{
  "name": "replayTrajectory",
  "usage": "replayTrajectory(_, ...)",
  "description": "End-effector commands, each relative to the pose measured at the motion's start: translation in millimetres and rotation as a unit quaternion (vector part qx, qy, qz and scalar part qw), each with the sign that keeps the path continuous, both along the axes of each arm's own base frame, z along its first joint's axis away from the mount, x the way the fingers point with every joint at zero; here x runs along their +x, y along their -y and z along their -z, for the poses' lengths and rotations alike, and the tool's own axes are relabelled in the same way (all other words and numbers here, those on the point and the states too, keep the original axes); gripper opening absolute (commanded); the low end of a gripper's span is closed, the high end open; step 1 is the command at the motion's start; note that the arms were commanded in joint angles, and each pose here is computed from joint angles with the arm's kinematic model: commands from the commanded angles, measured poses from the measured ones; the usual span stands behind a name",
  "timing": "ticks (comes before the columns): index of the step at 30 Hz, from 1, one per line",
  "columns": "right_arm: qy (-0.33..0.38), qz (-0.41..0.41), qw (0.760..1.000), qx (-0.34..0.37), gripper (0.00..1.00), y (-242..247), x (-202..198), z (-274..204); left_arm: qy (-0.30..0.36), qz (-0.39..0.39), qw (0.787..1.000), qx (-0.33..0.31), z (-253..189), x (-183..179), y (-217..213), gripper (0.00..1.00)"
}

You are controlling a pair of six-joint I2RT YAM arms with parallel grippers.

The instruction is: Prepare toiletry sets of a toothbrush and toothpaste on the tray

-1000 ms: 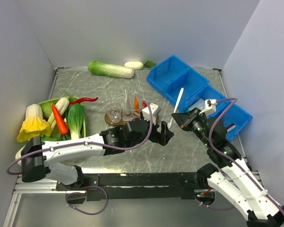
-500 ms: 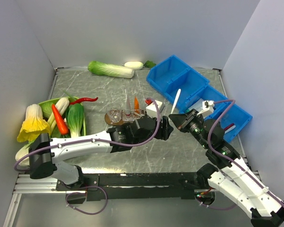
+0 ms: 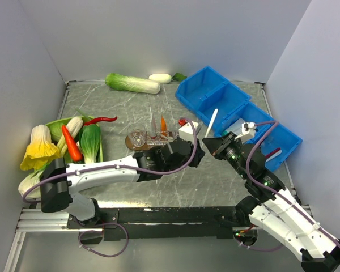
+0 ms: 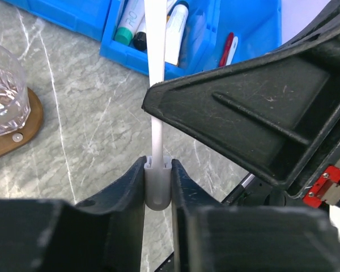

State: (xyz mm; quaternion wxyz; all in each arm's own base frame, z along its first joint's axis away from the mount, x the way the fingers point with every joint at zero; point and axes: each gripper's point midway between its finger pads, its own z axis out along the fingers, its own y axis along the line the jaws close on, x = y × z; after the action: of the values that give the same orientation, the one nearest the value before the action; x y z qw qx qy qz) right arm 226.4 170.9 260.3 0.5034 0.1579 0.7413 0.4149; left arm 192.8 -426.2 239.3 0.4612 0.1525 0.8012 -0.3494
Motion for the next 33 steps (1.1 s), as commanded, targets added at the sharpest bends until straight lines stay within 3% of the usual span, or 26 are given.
replayTrajectory(1, 0.015, 0.008, 1.0, 0.015, 0.0, 0, 2, -8, 0.007, 0.002, 1.0, -0.014, -17, 1, 8, 0.17)
replayTrajectory(5, 0.011, 0.019, 1.0, 0.016, 0.0, 3, 4, -6, 0.006, -0.004, 1.0, -0.015, -18, 3, 8, 0.01)
replayTrajectory(10, 0.015, 0.032, 0.999, 0.011, 0.16, 10, 3, -5, 0.005, -0.002, 1.0, -0.007, -16, 3, 7, 0.01)
replayTrajectory(13, 0.02, 0.037, 0.999, -0.002, 0.32, 15, 2, -7, 0.013, 0.0, 1.0, 0.011, -16, 5, 3, 0.01)
replayTrajectory(14, 0.021, 0.041, 0.999, -0.006, 0.49, 17, 2, -8, 0.016, 0.003, 1.0, 0.016, -17, 5, 0, 0.01)
replayTrajectory(16, 0.025, 0.046, 0.998, -0.022, 0.7, 22, 1, -11, 0.021, 0.009, 0.999, 0.024, -22, 7, -8, 0.01)
replayTrajectory(19, 0.041, 0.07, 0.995, -0.057, 0.83, 39, -2, -21, 0.021, 0.012, 0.998, 0.05, -26, 10, -29, 0.01)
replayTrajectory(26, 0.086, 0.133, 0.978, -0.133, 0.95, 83, -10, -46, -0.021, 0.037, 0.992, 0.115, -36, -14, -103, 0.01)
replayTrajectory(31, 0.105, 0.193, 0.95, -0.222, 0.99, 121, -10, -51, -0.062, -0.007, 0.975, 0.213, -13, -24, -180, 0.01)
replayTrajectory(33, 0.116, 0.197, 0.944, -0.239, 0.99, 125, -9, -53, -0.062, -0.015, 0.973, 0.222, -16, -25, -199, 0.01)
